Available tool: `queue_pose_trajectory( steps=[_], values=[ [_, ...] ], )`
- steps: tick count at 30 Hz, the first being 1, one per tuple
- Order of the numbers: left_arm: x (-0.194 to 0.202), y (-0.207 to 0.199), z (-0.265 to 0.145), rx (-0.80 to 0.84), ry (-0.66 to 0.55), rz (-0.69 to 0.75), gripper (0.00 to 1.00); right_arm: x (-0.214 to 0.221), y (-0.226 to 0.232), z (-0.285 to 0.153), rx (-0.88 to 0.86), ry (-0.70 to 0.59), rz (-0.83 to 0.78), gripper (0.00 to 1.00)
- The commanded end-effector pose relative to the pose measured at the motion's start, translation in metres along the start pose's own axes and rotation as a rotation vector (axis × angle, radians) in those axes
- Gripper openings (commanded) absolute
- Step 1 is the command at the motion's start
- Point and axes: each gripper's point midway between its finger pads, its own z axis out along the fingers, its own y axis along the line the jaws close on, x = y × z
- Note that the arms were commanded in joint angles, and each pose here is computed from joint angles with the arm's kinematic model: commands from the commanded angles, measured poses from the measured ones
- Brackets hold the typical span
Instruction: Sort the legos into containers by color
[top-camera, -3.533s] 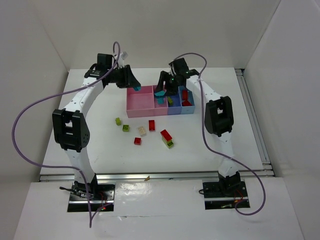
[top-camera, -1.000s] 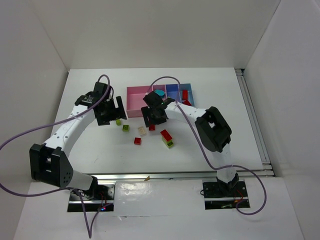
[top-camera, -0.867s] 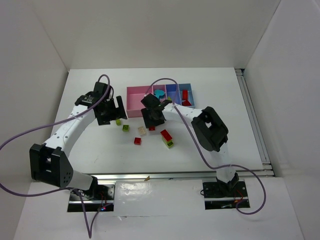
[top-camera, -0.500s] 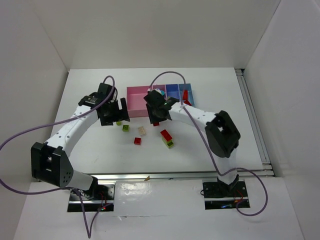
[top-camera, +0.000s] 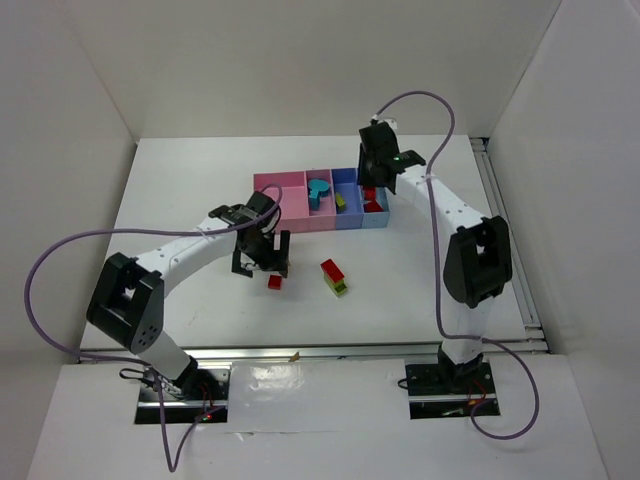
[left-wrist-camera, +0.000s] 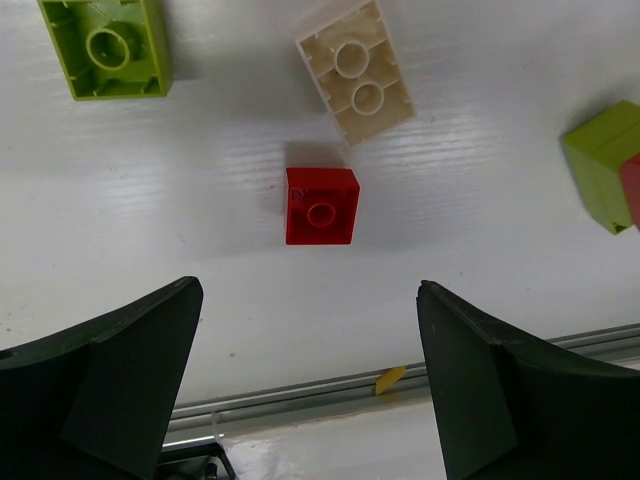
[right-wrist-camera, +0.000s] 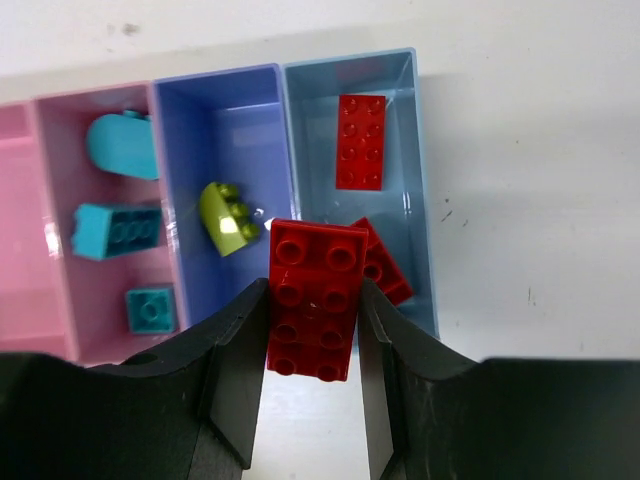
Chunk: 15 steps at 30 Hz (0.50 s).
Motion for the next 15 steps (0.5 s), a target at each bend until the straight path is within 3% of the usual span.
queue_pose_trajectory(
  steps=[1,8,12,15],
  values=[
    [-0.002,-0.008,0.008,0.009,-0.017,-0.004,0.99,-0.009,0.0,0.023,0.014,-0.007,-0.032,0.24],
    [0.007,-0.004,0.026,-0.016,0.033,0.034,0.99,-0.004,-0.022,0.065,0.066,0.025,-0.026,0.26],
    [0.009,-0.005,0.033,-0.015,0.05,0.043,0.98,-0.007,-0.029,0.075,0.073,0.024,-0.02,0.36],
    [0.012,-0.006,0.035,-0.017,0.059,0.051,0.94,-0.001,-0.029,0.078,0.069,0.044,-0.025,0.51]
  ],
)
